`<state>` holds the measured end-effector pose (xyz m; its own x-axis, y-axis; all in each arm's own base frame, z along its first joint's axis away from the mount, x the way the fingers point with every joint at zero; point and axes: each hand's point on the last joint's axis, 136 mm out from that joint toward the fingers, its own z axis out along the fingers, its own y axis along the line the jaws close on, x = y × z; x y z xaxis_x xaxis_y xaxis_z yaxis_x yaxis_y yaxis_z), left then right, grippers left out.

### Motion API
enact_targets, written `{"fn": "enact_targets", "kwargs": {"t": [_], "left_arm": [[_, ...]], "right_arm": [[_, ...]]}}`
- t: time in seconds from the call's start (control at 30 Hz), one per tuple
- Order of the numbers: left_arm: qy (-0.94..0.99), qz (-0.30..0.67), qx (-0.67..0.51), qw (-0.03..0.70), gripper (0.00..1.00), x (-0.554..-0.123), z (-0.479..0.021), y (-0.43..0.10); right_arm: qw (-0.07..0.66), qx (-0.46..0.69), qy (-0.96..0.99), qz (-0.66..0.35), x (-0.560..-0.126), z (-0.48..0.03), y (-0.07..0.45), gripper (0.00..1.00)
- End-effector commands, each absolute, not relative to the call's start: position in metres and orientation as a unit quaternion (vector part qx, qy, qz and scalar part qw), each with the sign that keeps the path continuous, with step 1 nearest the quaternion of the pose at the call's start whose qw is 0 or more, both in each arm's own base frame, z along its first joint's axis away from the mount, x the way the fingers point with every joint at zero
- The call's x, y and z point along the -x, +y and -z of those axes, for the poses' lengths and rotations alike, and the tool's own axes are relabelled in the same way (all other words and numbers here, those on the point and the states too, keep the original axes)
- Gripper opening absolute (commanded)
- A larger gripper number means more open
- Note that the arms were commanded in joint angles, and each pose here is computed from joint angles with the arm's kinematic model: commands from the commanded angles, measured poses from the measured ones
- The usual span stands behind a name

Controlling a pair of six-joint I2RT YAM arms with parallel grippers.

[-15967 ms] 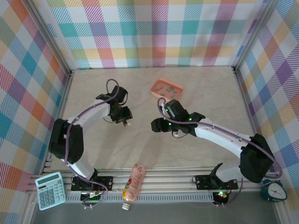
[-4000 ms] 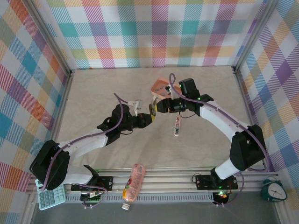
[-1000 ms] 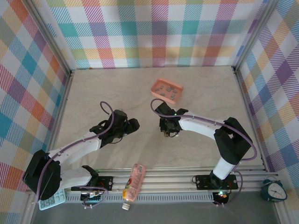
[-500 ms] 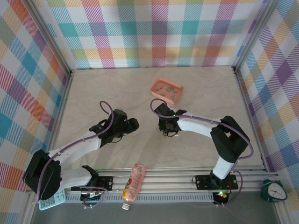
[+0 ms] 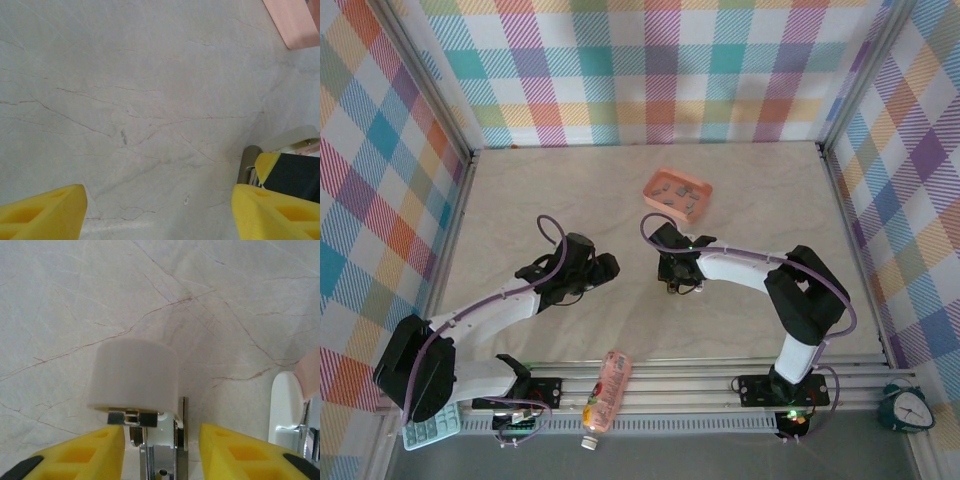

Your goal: Load the staples into the stapler

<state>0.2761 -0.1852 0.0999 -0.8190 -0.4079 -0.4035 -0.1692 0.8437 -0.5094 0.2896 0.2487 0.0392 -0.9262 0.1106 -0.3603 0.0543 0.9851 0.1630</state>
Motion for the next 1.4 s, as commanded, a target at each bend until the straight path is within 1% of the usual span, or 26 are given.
{"fn": "enact_targets", "kwargs": {"t": [0.0,0.13,0.3,0.43,0.57,0.7,0.9,1.13,1.37], "left_arm": [[0.921,0.243,0.159,0.259,0.76,-0.283,-0.109,-0.189],[0.922,0.243,0.155,0.258,0.76,-0.284,-0.112,-0.191],[0.924,0.241,0.155,0.254,0.76,-0.29,-0.114,-0.192],[0.922,0.254,0.166,0.242,0.76,-0.298,-0.114,-0.195],[0.923,0.255,0.165,0.236,0.76,-0.307,-0.117,-0.196],[0.922,0.261,0.164,0.236,0.77,-0.316,-0.122,-0.198],[0.928,0.249,0.164,0.223,0.77,-0.32,-0.119,-0.193],[0.93,0.239,0.177,0.217,0.77,-0.33,-0.112,-0.187],[0.934,0.234,0.183,0.197,0.77,-0.342,-0.1,-0.19]], "right_arm": [[0.191,-0.041,0.977,-0.083,-0.287,-0.05,0.251,0.46],[0.199,-0.035,0.975,-0.089,-0.283,-0.069,0.247,0.5],[0.21,-0.005,0.972,-0.107,-0.276,-0.107,0.243,0.57],[0.2,0.015,0.973,-0.118,-0.276,-0.13,0.242,0.59],[0.21,0.011,0.968,-0.138,-0.293,-0.152,0.238,0.6],[0.219,-0.001,0.964,-0.153,-0.323,-0.165,0.227,0.61],[0.207,-0.027,0.963,-0.168,-0.37,-0.159,0.206,0.61],[0.182,-0.051,0.964,-0.185,-0.425,-0.131,0.184,0.59],[0.166,-0.069,0.962,-0.205,-0.471,-0.102,0.17,0.54]]}}
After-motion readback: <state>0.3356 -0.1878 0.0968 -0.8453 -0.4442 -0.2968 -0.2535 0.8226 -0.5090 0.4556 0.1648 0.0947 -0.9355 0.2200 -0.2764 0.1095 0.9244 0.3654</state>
